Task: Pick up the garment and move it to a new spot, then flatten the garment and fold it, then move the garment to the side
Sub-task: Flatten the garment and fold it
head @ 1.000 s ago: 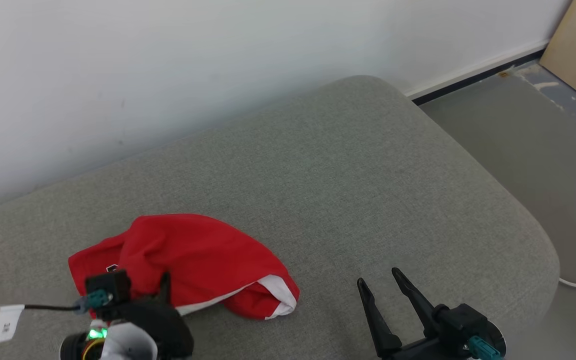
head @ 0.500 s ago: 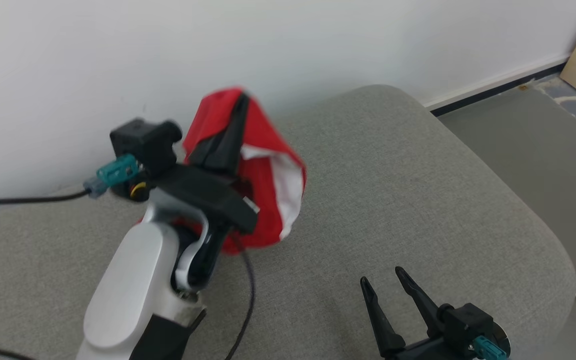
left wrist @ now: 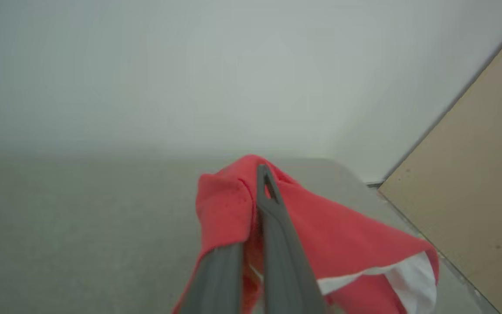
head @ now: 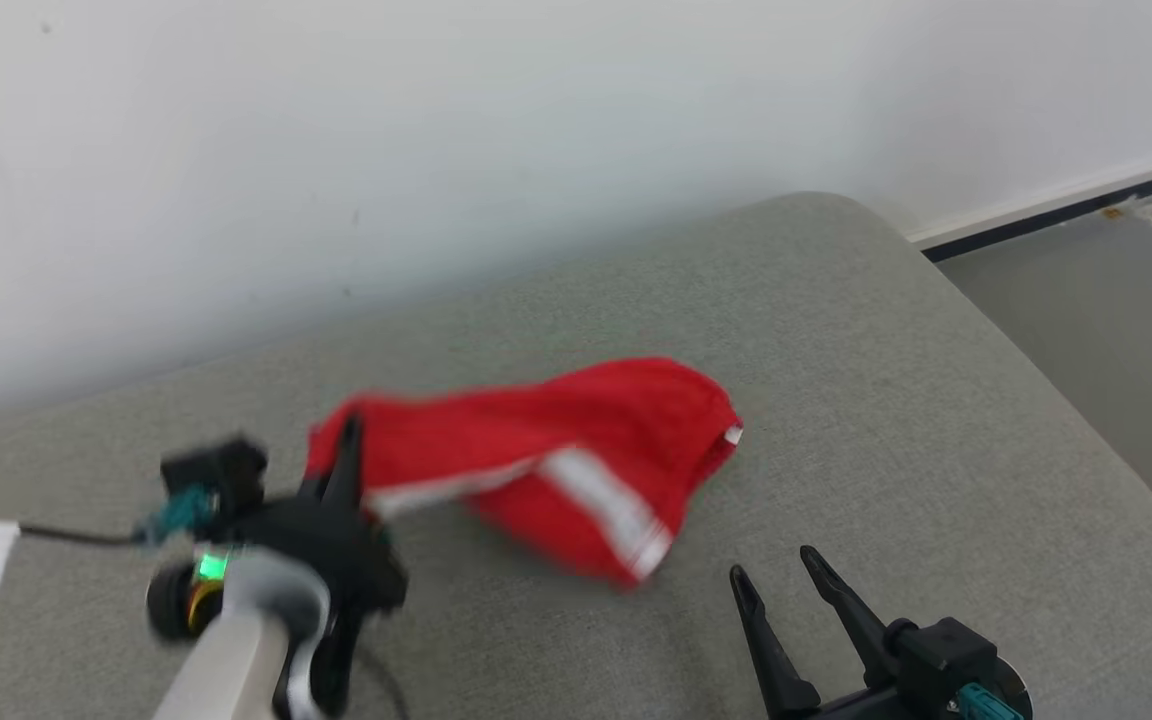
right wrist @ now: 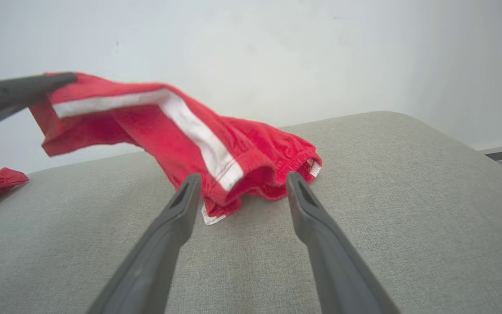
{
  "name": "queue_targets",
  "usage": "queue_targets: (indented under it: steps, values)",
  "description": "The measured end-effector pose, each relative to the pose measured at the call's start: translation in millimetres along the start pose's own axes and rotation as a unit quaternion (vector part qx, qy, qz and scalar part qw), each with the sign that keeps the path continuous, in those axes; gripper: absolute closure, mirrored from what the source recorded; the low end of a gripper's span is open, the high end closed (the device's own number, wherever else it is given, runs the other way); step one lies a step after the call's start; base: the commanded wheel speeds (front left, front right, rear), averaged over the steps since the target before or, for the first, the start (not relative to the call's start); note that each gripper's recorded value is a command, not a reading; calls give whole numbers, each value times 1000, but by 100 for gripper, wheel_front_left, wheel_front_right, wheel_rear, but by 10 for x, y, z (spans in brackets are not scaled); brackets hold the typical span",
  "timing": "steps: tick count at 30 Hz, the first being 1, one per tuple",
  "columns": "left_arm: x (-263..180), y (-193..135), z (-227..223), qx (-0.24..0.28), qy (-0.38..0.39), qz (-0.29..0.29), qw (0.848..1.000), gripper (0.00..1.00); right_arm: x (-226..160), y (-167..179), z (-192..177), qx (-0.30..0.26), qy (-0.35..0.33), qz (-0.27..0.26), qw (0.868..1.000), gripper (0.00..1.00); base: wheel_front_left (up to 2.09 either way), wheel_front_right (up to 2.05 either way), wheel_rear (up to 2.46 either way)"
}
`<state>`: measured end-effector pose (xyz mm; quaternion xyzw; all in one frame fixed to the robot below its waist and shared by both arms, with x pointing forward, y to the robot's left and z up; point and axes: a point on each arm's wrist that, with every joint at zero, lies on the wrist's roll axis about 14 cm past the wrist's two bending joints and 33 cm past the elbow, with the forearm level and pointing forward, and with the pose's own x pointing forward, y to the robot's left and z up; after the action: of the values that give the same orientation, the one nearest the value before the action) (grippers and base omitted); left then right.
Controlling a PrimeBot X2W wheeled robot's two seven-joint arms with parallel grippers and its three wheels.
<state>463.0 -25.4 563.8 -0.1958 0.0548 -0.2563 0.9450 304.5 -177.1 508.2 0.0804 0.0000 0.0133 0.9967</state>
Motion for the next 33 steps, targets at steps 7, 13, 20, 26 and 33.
queue_targets:
  steps: [7,13,20,26,33]
  values:
    - [-616,1027,-792,16,120,141,983,0,59,124,25,-5,0,22,1000,0,0,0,0]
    - [-921,1181,-969,32,159,150,975,0,32,161,0,-2,4,28,1000,0,0,0,0]
    - [-920,946,-578,187,107,75,974,0,33,127,8,-2,4,23,1000,0,0,0,0]
    - [-680,-145,-791,211,126,-96,965,0,31,73,-6,-4,7,14,1000,0,0,0,0]
    - [-513,-616,-1212,222,189,-175,940,0,-8,-86,-27,1,9,-13,1000,0,0,0,0]
